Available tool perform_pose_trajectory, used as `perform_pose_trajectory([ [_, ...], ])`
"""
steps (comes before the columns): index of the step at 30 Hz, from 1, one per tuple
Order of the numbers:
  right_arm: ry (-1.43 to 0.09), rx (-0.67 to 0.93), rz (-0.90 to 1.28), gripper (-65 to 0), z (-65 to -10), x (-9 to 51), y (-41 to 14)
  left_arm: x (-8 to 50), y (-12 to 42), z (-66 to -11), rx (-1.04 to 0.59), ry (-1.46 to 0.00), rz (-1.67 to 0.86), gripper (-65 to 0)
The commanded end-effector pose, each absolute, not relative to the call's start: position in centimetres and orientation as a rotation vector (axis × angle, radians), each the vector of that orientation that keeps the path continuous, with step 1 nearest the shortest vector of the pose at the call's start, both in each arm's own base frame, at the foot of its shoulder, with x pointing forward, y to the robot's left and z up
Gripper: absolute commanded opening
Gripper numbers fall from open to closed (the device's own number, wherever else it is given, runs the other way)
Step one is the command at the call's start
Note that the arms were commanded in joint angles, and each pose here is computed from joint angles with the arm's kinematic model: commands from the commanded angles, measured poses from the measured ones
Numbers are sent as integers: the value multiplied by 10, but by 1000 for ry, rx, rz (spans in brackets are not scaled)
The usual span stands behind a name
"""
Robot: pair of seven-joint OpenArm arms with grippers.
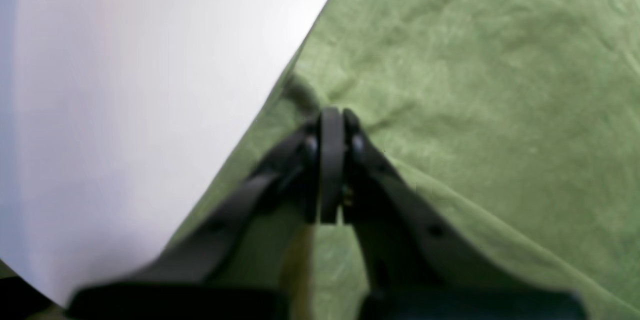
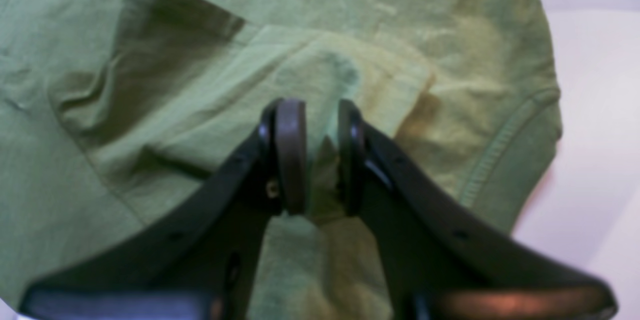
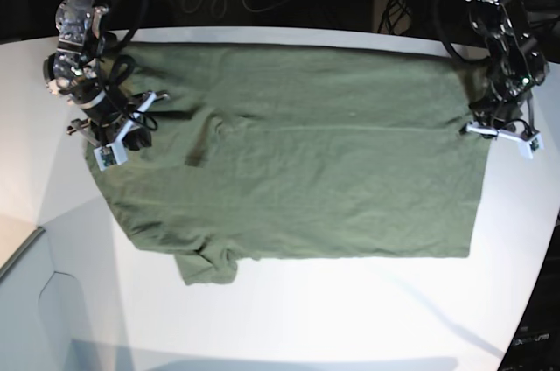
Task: Layout the t-shirt on the table in an organized manner, then fold the t-shirt properly
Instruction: 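Regrasp the shirt edge with the right gripper near the sleeve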
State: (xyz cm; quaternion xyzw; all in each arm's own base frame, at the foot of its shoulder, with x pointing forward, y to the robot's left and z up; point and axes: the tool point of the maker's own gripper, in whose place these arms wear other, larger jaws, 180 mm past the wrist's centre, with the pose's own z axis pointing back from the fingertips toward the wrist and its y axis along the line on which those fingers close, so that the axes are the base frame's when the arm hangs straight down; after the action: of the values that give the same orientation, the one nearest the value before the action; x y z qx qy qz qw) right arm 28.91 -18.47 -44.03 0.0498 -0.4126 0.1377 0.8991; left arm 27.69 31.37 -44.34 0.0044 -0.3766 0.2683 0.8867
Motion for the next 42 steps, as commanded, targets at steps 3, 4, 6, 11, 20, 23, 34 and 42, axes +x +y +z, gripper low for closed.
perform_pose_trajectory([
  [3, -909, 106, 292, -546, -426, 300, -187, 285, 320, -432, 17, -825, 548, -649],
  [4, -909, 106, 292, -546, -426, 300, -187, 285, 320, -432, 17, -825, 548, -649],
  [6, -909, 106, 292, -546, -426, 300, -187, 286, 320, -430, 18, -831, 546, -649],
  [11, -913, 105, 293, -546, -425, 300, -187, 293, 322, -413, 28, -878, 530, -649],
  [20, -939, 100, 296, -550, -416, 311, -187, 306, 324, -379, 48, -967, 501, -649],
  [23, -954, 97, 298, -551, -411, 318, -187, 307, 324, -380, 47, -969, 505, -649],
  [34, -998, 84, 306, -569, -396, 332, -187, 313, 323, -386, 30, -958, 517, -649],
  [42, -1022, 33, 347, -332, -379, 312, -190, 314, 323, -386, 30, -960, 517, -649],
])
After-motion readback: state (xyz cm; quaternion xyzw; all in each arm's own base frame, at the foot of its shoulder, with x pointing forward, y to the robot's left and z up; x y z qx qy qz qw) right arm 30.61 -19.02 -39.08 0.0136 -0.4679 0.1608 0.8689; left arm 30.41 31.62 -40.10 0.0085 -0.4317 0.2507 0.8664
